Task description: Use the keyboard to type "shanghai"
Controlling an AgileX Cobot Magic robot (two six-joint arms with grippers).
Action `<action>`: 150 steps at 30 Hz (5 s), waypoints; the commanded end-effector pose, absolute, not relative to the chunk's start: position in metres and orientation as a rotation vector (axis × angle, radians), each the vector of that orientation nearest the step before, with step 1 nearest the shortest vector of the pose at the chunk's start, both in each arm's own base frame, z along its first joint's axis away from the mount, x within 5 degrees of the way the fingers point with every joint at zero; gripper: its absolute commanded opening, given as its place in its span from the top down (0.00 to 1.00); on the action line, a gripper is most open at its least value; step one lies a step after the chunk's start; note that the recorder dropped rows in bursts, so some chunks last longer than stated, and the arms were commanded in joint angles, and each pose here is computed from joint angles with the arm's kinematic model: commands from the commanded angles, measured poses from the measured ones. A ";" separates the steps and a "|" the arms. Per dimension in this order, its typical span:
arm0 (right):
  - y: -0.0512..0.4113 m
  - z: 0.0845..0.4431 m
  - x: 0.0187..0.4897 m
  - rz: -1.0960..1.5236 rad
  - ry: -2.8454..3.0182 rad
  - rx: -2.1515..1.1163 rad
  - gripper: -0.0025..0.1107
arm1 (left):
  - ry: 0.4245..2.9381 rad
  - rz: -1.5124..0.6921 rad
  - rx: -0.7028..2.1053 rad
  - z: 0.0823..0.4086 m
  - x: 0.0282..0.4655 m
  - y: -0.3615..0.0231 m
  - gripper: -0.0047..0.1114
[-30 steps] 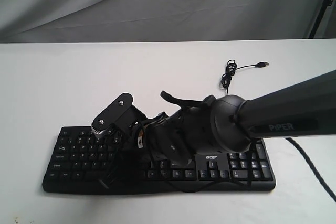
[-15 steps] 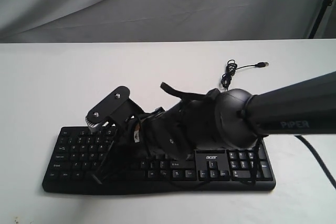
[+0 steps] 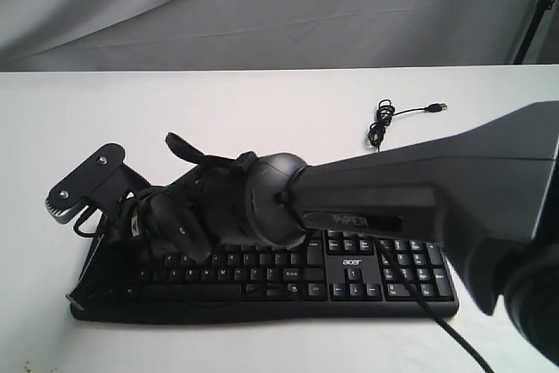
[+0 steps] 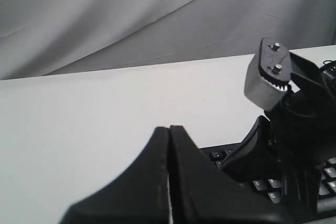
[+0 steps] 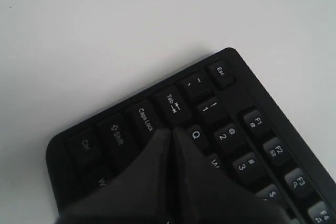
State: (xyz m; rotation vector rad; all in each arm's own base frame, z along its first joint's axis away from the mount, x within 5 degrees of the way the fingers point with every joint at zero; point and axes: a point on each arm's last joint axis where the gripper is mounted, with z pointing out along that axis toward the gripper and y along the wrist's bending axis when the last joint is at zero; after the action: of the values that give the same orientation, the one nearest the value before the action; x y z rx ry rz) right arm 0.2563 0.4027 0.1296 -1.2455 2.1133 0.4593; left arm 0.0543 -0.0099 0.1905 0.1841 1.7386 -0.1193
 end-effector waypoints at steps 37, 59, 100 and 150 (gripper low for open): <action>0.405 0.105 0.259 0.430 2.128 -1.283 0.98 | 1.735 -0.124 0.185 0.190 0.054 -0.010 0.96; 0.318 0.178 0.248 0.431 2.115 -1.097 0.98 | 1.735 -0.124 0.185 0.190 0.054 -0.010 0.96; 0.283 0.145 0.262 0.367 2.165 -1.020 0.98 | 1.735 -0.124 0.185 0.190 0.054 -0.010 0.96; 0.014 0.251 0.046 0.205 1.427 -0.249 0.98 | 1.735 -0.124 0.185 0.190 0.054 -0.010 0.96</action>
State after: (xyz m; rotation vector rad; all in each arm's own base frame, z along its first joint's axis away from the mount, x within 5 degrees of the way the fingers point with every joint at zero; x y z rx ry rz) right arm 0.0468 0.0153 0.2577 -0.2280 1.4250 0.2441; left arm 0.0543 -0.0099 0.1905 0.1841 1.7386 -0.1193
